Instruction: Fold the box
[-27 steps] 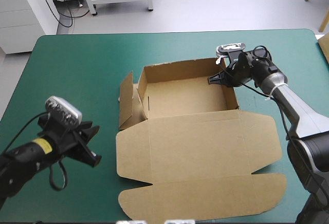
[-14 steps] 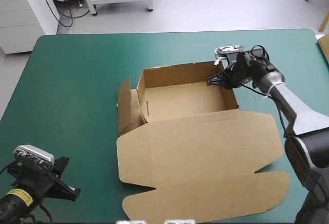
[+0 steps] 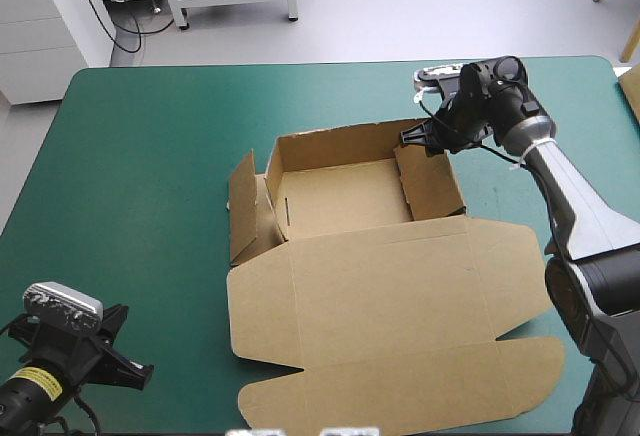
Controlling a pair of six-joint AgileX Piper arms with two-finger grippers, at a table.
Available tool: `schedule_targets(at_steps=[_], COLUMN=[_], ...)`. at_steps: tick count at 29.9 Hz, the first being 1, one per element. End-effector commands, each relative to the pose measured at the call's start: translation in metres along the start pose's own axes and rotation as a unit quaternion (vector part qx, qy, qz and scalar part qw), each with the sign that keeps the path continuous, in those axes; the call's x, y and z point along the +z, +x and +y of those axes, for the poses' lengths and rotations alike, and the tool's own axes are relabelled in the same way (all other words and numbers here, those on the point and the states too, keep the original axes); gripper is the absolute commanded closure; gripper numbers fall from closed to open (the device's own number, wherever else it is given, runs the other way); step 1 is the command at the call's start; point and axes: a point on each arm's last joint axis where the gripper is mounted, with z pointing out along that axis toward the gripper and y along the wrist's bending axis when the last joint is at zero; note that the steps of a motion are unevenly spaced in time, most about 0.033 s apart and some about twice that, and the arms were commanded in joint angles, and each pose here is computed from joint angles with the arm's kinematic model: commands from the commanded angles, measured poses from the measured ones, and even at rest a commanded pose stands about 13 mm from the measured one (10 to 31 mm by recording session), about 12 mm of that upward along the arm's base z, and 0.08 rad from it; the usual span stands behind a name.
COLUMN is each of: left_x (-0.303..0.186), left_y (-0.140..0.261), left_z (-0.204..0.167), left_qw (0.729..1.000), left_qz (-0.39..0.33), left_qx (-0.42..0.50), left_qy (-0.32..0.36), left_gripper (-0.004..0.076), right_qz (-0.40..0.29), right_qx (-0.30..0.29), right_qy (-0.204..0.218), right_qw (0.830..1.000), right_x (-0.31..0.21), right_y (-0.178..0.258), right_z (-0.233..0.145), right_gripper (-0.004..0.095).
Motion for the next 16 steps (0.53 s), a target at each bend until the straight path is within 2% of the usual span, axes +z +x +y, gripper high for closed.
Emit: schedule_targets(at_steps=[1, 9, 16], left_x=[-0.004, -0.004, -0.004], left_y=[-0.011, -0.011, -0.011], left_z=[0.002, 0.002, 0.001], left_qw=[0.999, 0.999, 0.999], left_qz=[-0.038, -0.037, -0.035], left_qx=[-0.005, -0.008, -0.010], left_qy=[-0.008, -0.004, -0.001], left_gripper=[0.0731, 0.0731, 0.0731], right_qz=[-0.084, -0.160, -0.169], right_qx=[-0.006, -0.018, -0.026], right_qy=[-0.001, 0.003, 0.008], right_qw=[0.996, 0.987, 0.985], right_x=[-0.065, -0.139, -0.147], right_y=[-0.005, 0.015, 0.017], right_z=[0.000, 0.001, 0.000], right_gripper=[0.0475, 0.0467, 0.0450])
